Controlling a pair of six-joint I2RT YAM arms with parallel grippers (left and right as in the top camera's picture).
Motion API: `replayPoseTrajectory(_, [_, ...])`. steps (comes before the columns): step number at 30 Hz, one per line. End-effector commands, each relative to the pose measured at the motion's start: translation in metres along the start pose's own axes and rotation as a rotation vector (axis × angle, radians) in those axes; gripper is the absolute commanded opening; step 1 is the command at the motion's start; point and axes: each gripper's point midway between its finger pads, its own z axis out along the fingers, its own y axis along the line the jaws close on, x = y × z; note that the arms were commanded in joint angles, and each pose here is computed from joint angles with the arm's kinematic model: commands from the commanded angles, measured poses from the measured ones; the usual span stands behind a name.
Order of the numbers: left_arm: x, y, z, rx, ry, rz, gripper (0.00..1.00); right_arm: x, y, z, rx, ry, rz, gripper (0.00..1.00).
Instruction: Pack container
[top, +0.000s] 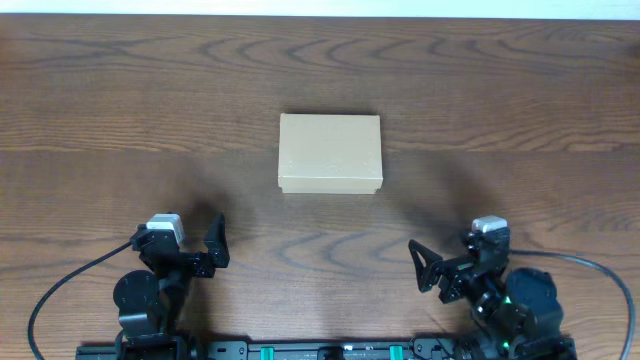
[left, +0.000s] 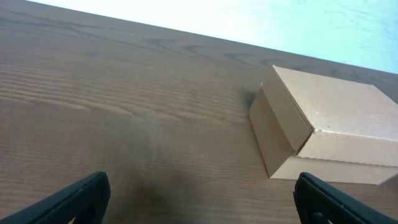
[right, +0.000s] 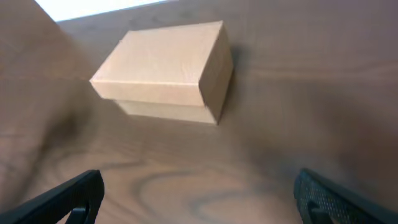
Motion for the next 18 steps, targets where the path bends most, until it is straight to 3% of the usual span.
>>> replayPoseTrajectory(1, [0.009, 0.006, 0.002, -0.021, 0.014, 0.004, 0.95, 0.007, -0.001, 0.009, -0.013, -0.046, -0.144, 0.99])
replayPoseTrajectory(6, [0.009, 0.006, 0.002, -0.021, 0.014, 0.005, 0.95, 0.016, 0.008, 0.025, -0.094, -0.117, -0.178, 0.99])
replayPoseTrajectory(11, [0.009, 0.006, 0.002, -0.021, 0.014, 0.004, 0.95, 0.040, 0.005, 0.039, -0.113, -0.085, -0.180, 0.99])
replayPoseTrajectory(18, [0.009, 0.006, 0.002, -0.021, 0.014, 0.005, 0.95, 0.037, 0.007, 0.038, -0.121, -0.099, -0.184, 0.99])
